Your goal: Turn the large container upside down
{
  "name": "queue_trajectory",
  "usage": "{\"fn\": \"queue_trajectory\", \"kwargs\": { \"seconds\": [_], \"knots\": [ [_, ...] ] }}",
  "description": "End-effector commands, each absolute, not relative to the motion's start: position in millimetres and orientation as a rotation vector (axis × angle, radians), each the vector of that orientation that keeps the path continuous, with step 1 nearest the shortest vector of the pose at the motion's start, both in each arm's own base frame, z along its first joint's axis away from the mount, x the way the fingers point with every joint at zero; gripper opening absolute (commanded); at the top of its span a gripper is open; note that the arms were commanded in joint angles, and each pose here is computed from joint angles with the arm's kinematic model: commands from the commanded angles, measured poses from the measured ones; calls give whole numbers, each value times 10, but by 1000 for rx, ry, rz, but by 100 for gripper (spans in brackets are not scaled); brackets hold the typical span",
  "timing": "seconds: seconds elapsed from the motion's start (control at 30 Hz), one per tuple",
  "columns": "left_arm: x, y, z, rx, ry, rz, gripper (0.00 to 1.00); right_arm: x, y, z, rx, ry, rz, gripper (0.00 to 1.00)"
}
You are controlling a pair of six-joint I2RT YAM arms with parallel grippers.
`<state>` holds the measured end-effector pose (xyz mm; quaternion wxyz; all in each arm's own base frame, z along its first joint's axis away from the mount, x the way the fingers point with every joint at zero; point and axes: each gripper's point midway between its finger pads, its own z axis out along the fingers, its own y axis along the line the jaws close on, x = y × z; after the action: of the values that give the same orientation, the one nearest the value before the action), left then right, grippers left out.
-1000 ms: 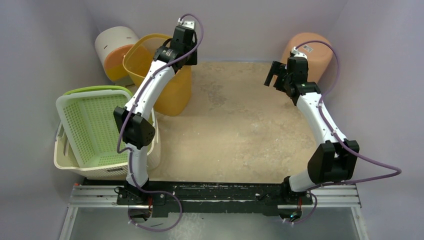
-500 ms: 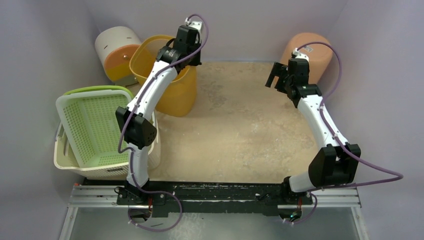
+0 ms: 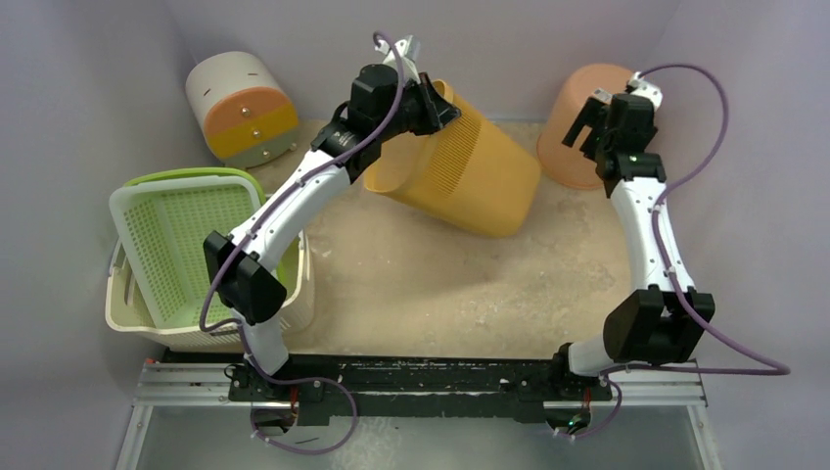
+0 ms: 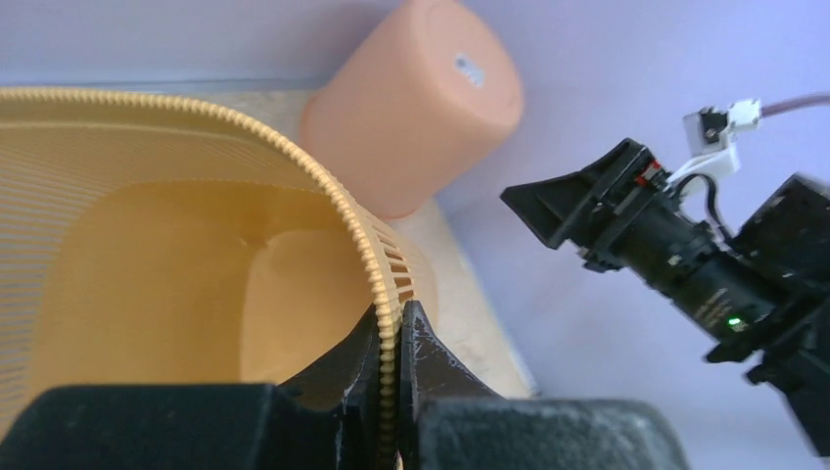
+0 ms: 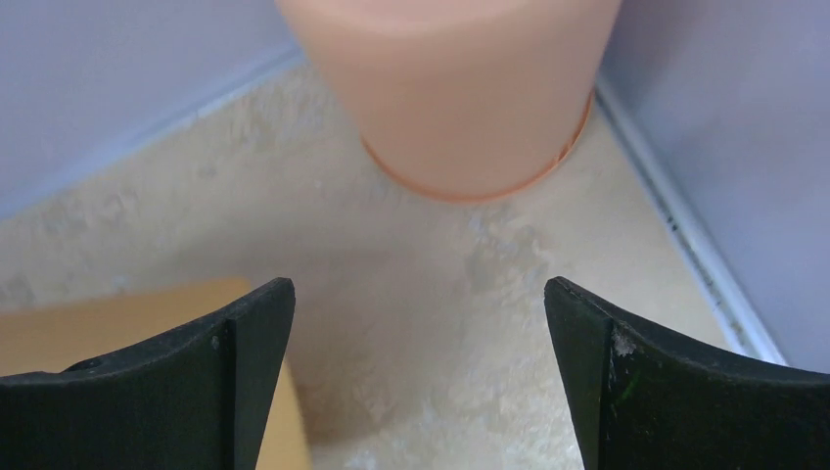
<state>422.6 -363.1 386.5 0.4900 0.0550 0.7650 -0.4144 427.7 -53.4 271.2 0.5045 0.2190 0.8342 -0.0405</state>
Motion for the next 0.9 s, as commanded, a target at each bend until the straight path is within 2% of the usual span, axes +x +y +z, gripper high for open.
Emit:
{"fn": "queue_trajectory", "kwargs": {
  "seconds": [0.0, 0.1, 0.2, 0.37, 0.47, 0.67, 0.87],
  "knots": [
    [3978, -3710, 4907, 19, 1505, -1420, 0, 4359, -720, 3438, 533, 1849, -127, 100],
    [3934, -3693, 5024, -30, 1420, -1513, 0, 4388, -763, 3790, 532, 1773, -97, 100],
    [3942, -3694, 4938, -129, 1356, -1645, 0, 4415, -766, 4207, 506, 1692, -64, 100],
    [3989, -3630, 4755, -318, 1207, -1875, 0, 4459, -683, 4572, 454, 1639, -10, 100],
    [3975, -3692, 4789, -359, 1140, -1974, 0, 4477, -661, 4606, 445, 1633, 3, 100],
    [3830, -3875, 4794, -467, 901, -2338, 0, 4497, -662, 4536, 440, 1649, 1, 100],
    [3868, -3823, 4190, -771, 740, -2576, 0, 4449, -707, 4535, 445, 1643, -28, 100]
  ]
}}
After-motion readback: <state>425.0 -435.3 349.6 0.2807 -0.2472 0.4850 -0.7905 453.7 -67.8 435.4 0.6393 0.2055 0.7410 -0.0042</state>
